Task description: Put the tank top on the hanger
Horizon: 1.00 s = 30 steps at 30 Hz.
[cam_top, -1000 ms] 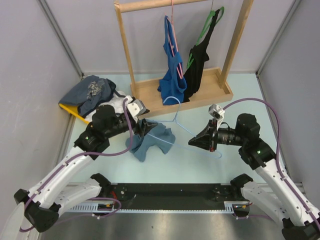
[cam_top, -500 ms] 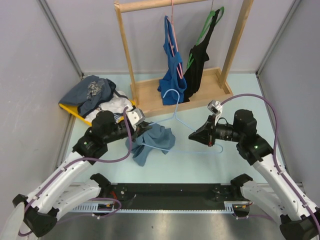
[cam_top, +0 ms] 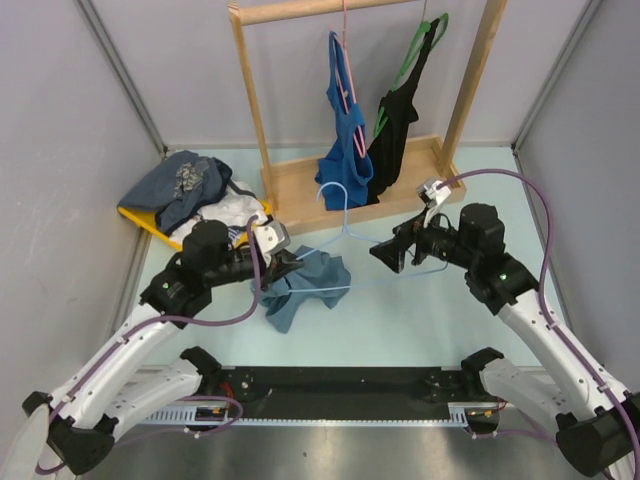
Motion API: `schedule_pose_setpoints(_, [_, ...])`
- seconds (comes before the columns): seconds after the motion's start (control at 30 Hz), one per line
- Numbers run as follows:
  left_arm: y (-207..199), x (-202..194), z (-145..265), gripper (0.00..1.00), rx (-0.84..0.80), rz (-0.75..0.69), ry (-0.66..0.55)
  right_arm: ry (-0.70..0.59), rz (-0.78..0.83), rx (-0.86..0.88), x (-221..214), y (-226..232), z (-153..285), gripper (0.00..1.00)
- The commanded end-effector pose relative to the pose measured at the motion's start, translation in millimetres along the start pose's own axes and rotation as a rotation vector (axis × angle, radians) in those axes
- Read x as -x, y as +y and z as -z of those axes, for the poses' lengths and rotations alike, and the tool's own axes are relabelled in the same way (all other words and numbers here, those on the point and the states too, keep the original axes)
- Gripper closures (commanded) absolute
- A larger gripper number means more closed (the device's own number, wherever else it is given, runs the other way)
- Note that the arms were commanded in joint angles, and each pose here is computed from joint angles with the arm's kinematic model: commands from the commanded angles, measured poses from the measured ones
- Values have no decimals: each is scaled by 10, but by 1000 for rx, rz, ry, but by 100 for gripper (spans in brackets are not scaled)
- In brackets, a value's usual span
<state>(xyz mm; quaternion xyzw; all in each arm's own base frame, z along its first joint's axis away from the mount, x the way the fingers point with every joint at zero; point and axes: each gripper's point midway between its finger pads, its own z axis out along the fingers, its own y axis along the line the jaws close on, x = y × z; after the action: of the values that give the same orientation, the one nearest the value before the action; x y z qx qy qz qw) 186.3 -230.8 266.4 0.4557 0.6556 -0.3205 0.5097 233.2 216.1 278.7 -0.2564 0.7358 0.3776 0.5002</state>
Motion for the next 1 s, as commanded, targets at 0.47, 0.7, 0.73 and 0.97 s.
schedule_pose_setpoints(0.47, [427,-274,-23,100,222,11,106,-155,-53,-438,620,-494,570,2])
schedule_pose_setpoints(0.7, [623,-421,-47,100,334,65,140,-59,-232,-151,-319,640,42,8])
schedule_pose_setpoints(0.73, [649,-423,-36,100,351,63,141,-47,-251,-133,-417,774,-30,8])
schedule_pose_setpoints(0.97, [734,-460,12,100,415,80,144,37,-233,-46,-1003,1773,-768,7])
